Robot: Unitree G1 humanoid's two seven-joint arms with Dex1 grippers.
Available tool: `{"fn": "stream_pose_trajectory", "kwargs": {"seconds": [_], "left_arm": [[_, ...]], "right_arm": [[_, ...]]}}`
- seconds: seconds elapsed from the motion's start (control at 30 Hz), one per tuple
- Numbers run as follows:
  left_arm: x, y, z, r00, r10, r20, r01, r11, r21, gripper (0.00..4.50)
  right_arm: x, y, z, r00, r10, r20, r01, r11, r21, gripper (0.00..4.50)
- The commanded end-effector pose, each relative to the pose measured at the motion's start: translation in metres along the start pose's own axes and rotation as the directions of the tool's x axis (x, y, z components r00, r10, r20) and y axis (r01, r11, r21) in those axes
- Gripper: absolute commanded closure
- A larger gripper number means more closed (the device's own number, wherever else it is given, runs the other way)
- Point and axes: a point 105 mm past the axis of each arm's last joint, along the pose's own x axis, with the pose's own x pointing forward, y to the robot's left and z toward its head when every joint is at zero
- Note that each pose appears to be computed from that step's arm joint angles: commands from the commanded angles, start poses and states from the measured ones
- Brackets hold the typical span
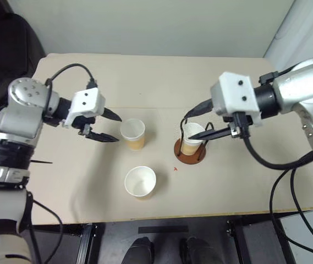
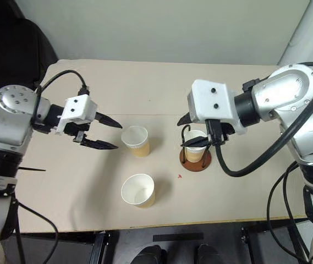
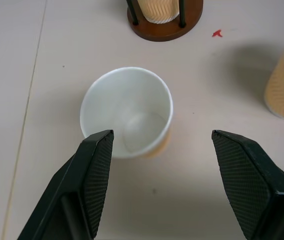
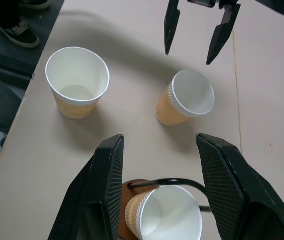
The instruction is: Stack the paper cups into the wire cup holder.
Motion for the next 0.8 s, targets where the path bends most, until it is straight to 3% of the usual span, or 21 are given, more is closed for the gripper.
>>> {"fn": "stream_pose_trajectory", "kwargs": {"seconds": [0.03,0.4,0.8], "left_arm": [[-0.009,0.009,0.014,1.0,0.01,-0.018,-0.008,0.995,0.1,1.11],[0.006,-0.002,0.01,0.99,-0.102,-0.097,0.119,0.976,0.181,1.11],[0.021,0.006,-0.001,0.981,-0.116,-0.154,0.151,0.958,0.242,1.11]], "right_arm": [[-0.016,-0.001,0.006,0.999,-0.043,-0.003,0.043,0.999,0.005,2.24],[-0.031,0.002,0.009,0.997,-0.073,-0.002,0.073,0.994,0.08,2.24],[-0.02,0.003,0.015,0.995,-0.091,0.029,0.089,0.993,0.076,2.24]]}}
